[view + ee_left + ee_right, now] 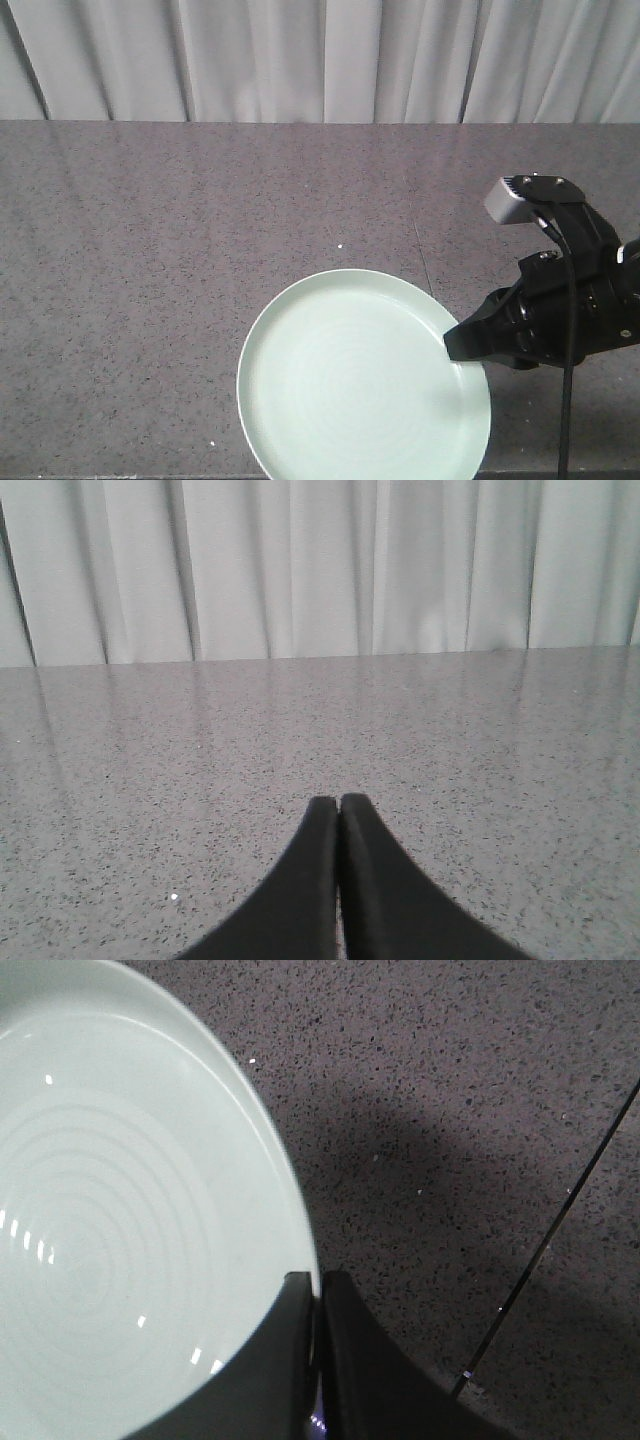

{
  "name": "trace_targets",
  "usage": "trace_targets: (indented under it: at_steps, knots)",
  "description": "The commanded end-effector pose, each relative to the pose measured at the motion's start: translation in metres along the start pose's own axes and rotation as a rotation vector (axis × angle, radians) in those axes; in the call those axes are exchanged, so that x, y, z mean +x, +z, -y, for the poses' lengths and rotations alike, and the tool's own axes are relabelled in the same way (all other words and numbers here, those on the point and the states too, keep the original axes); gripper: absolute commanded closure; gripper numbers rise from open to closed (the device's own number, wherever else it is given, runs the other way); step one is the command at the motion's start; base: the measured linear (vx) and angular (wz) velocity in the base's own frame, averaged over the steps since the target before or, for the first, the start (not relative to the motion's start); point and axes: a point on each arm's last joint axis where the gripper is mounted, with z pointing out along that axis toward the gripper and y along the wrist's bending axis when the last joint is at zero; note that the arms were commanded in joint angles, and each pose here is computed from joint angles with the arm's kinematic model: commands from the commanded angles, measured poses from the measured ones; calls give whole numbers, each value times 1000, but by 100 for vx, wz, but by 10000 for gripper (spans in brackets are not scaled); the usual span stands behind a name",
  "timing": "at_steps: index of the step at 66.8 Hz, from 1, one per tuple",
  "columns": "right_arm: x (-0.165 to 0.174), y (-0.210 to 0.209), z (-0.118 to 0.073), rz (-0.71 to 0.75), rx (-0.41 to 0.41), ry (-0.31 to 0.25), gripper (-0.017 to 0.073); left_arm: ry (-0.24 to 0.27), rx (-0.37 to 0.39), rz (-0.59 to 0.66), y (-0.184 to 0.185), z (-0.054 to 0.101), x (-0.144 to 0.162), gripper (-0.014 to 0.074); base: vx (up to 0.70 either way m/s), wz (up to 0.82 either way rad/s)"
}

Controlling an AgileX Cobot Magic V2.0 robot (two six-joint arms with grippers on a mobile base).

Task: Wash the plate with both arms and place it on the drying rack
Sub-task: 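Lift the pale green plate off the counter with the right gripper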

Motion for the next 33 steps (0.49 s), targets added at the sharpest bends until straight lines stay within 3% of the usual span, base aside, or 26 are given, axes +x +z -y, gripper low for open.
trace_targets:
  at_steps: [1, 33]
  knots:
    - [-7, -11, -8, 84, -21, -10, 564, -18, 11, 116, -3, 1, -17, 600, 0, 0]
    - [-6, -11, -9, 70, -28, -10, 564, -18, 11, 116, -3, 1, -17, 600, 0, 0]
